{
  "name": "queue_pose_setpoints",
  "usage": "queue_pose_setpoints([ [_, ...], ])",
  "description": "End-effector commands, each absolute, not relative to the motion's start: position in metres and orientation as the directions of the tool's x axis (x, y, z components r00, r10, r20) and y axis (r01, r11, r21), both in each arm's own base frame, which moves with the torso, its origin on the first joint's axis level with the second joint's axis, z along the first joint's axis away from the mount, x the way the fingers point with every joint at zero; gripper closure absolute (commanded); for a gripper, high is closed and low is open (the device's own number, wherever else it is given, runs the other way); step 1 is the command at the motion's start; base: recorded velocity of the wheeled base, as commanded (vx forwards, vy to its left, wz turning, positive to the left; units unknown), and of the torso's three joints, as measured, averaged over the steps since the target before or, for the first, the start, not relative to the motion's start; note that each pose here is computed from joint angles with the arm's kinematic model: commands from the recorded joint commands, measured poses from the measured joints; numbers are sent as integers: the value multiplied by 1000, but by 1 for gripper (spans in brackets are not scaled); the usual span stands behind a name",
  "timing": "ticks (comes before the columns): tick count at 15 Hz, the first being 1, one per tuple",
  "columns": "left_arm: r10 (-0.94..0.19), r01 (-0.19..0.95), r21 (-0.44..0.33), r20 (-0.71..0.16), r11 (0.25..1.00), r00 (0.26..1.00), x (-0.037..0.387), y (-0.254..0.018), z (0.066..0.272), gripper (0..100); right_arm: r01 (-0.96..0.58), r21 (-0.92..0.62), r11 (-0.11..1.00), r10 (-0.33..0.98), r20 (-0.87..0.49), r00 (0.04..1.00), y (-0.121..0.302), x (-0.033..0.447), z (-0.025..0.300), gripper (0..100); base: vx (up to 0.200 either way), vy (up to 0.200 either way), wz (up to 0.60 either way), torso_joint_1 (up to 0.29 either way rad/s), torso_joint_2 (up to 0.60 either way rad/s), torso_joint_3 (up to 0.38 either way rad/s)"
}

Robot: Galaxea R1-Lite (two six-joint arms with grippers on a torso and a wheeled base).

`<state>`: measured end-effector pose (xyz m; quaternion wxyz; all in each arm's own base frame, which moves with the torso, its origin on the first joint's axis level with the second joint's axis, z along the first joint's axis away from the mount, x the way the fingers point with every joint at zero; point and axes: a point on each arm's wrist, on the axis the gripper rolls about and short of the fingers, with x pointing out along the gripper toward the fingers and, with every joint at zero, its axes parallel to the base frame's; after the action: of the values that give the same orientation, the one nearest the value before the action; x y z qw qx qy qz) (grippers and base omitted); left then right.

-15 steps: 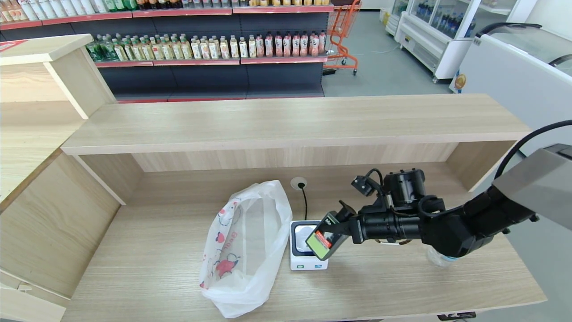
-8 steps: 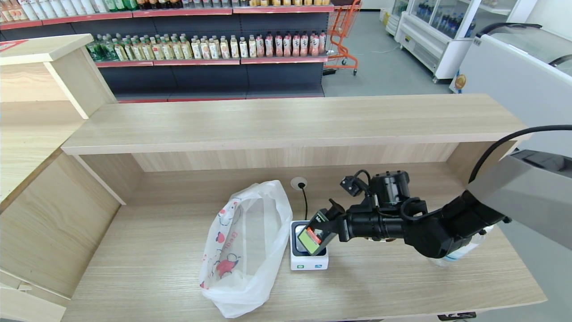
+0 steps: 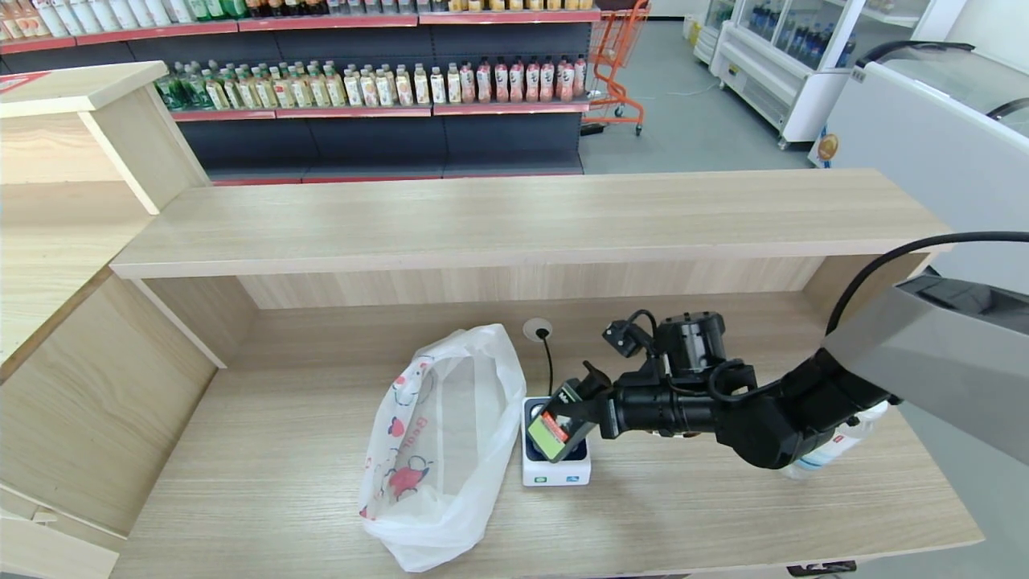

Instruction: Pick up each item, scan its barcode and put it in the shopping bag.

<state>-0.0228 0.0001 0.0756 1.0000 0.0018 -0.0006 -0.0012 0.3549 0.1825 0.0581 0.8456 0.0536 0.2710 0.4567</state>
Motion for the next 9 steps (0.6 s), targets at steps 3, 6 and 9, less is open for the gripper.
queue_pose_setpoints([
  [3,-2,2,3,0,1000,1000,-23,0,76,0,-748,319,582,804,-366,470,175,352,83,100,0,0,0,0,0,0],
  [6,-3,3,3,0,1000,1000,-23,0,76,0,-629,145,764,644,-229,730,150,323,166,100,0,0,0,0,0,0],
  [9,-3,3,3,0,1000,1000,-23,0,76,0,-600,48,798,599,-163,784,114,282,198,100,0,0,0,0,0,0],
])
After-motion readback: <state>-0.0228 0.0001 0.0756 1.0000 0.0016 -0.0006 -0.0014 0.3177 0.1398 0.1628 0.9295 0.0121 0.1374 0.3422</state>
